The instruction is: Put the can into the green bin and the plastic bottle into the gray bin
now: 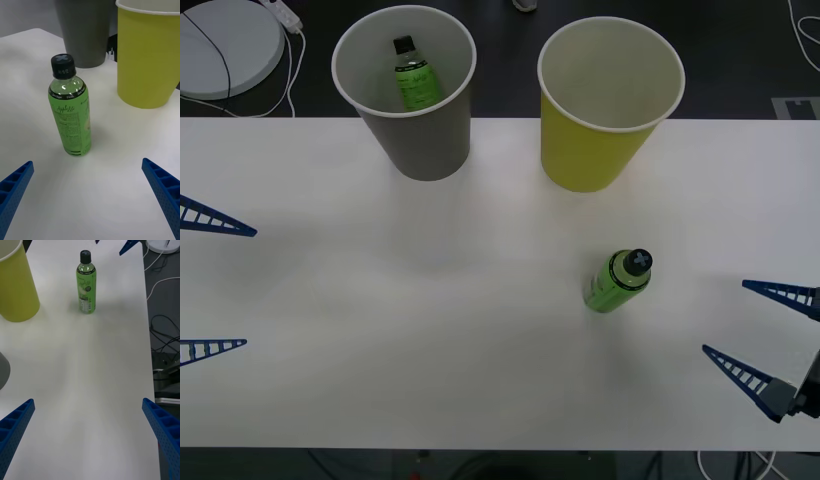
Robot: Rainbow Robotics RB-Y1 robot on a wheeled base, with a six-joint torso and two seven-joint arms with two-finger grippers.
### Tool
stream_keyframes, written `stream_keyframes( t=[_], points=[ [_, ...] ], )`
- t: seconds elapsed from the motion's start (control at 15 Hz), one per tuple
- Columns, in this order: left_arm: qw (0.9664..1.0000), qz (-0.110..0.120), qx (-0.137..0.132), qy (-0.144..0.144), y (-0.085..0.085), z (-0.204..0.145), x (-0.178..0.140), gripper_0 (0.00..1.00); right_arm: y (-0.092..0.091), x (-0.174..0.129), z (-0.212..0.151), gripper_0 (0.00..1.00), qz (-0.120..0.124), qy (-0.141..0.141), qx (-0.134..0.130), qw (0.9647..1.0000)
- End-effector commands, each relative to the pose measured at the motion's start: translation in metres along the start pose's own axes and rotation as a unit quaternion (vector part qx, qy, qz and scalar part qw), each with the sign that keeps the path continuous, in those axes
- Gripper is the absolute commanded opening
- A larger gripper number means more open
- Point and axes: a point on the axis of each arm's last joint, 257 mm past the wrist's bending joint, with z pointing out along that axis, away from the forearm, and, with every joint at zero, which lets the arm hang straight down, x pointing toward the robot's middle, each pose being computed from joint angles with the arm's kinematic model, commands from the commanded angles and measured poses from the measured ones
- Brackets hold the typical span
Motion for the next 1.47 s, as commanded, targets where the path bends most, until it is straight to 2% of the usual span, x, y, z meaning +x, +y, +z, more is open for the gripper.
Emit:
stream_keyframes(
  t=[0.07, 0.4, 0.73, 1.2, 1.47],
  points=[
    [1.0000, 0.000, 0.000, 0.000, 0.000, 0.000, 0.000, 1.00, 0.006, 0.004, 0.009, 1.00, 0.007, -0.009, -0.004, 0.9999],
    [1.0000, 0.000, 0.000, 0.000, 0.000, 0.000, 0.000, 1.00, 0.013, -0.002, 0.027, 1.00, 0.004, -0.024, -0.015, 0.9996],
    [1.0000, 0.000, 0.000, 0.000, 0.000, 0.000, 0.000, 1.00, 0.007, 0.000, 0.047, 1.00, -0.002, -0.037, -0.014, 0.9992],
    [1.0000, 0.000, 0.000, 0.000, 0.000, 0.000, 0.000, 1.00, 0.017, -0.008, 0.076, 1.00, -0.005, -0.050, -0.029, 0.9983],
    [1.0000, 0.000, 0.000, 0.000, 0.000, 0.000, 0.000, 1.00, 0.019, -0.013, 0.093, 1.00, -0.005, -0.055, -0.028, 0.9981]
  ],
)
